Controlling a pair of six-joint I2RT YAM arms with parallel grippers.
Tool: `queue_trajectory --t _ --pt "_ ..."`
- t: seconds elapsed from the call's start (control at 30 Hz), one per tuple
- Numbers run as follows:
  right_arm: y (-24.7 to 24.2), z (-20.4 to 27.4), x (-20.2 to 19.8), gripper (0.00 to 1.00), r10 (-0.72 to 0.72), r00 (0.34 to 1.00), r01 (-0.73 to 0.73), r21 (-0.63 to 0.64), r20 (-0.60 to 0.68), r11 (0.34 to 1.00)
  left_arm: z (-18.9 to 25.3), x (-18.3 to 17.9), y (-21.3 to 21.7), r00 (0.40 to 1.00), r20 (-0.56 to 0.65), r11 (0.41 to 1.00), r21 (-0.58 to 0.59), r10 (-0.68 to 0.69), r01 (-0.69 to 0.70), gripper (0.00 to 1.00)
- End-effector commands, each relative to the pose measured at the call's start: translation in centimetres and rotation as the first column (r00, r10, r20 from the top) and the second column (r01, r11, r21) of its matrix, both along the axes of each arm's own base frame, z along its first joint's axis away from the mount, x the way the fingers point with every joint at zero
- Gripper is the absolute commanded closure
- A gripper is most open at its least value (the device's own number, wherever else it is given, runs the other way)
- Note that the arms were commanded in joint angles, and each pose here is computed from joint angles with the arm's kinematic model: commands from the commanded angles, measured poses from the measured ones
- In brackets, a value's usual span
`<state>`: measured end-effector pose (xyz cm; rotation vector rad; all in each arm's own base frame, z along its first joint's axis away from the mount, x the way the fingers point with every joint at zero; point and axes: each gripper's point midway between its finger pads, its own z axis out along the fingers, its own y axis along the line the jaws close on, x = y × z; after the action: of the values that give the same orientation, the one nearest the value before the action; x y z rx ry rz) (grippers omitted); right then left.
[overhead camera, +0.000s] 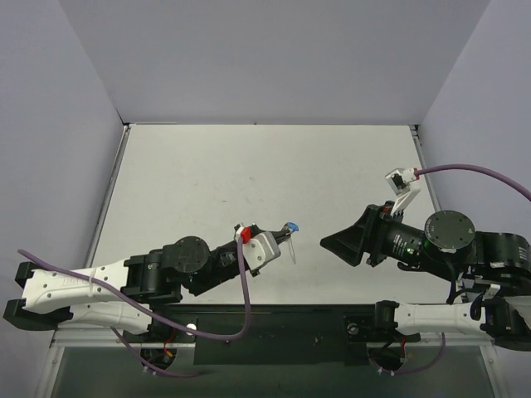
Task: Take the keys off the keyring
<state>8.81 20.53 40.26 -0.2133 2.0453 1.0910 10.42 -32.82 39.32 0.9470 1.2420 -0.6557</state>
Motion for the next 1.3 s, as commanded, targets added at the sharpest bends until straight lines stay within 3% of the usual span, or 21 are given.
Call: queue_trajectory --t 0.0,0.2,0.33,0.53,0.63,0.8,0.93,1.03,1.27 --pt "-0.2 -0.1 -0.3 0.44 0.045 0.998 -0.042 -0.089 0.033 0.995 1.0 -1.0 -0.2 0.998 -0.049 0.999 0.021 -0.048 0.049 1.0" --pt "1.7 -2.0 -0.6 0.49 0.16 0.985 -0.142 -0.213 0.067 0.967 0.4 -2.2 -0.4 0.987 -0.119 0.994 0.014 -0.105 0.108 1.0" --pt "1.1 -2.8 0.1 0.49 0.169 0.976 -0.128 -0.265 0.138 0.956 0.4 -2.6 0.1 0.98 -0.165 0.993 0.006 -0.115 0.117 1.0" --pt "2.5 -2.4 0.7 0.49 0.152 0.972 -0.116 -0.201 0.177 0.973 0.9 -2.9 1.9 0.971 -0.207 0.992 -0.052 -0.122 0.113 1.0" --pt "1.9 -1.4 2.0 0.5 0.004 0.991 0.014 -0.136 0.13 0.991 0.6 -2.5 2.7 0.972 -0.211 0.994 -0.061 -0.1 0.089 1.0" --pt "2.8 -0.9 1.5 0.48 0.02 0.996 -0.009 -0.114 0.091 0.993 0.1 -2.5 3.1 0.972 -0.213 0.995 -0.038 -0.096 0.09 1.0" --pt "2.3 -1.0 2.6 0.43 -0.095 0.995 0.097 -0.11 0.016 0.989 0.1 -2.2 3.2 0.977 -0.199 0.997 -0.019 -0.075 0.073 1.0" --pt "2.9 -0.9 2.1 0.43 -0.075 0.997 0.074 -0.086 -0.007 0.994 -0.1 -2.4 3.2 0.978 -0.192 0.996 0.004 -0.086 0.088 1.0" --pt "2.6 -1.1 2.3 0.43 -0.015 0.994 0.028 -0.119 0.106 0.992 0.5 -3.5 2.8 0.963 -0.226 0.99 -0.02 -0.143 0.143 1.0"
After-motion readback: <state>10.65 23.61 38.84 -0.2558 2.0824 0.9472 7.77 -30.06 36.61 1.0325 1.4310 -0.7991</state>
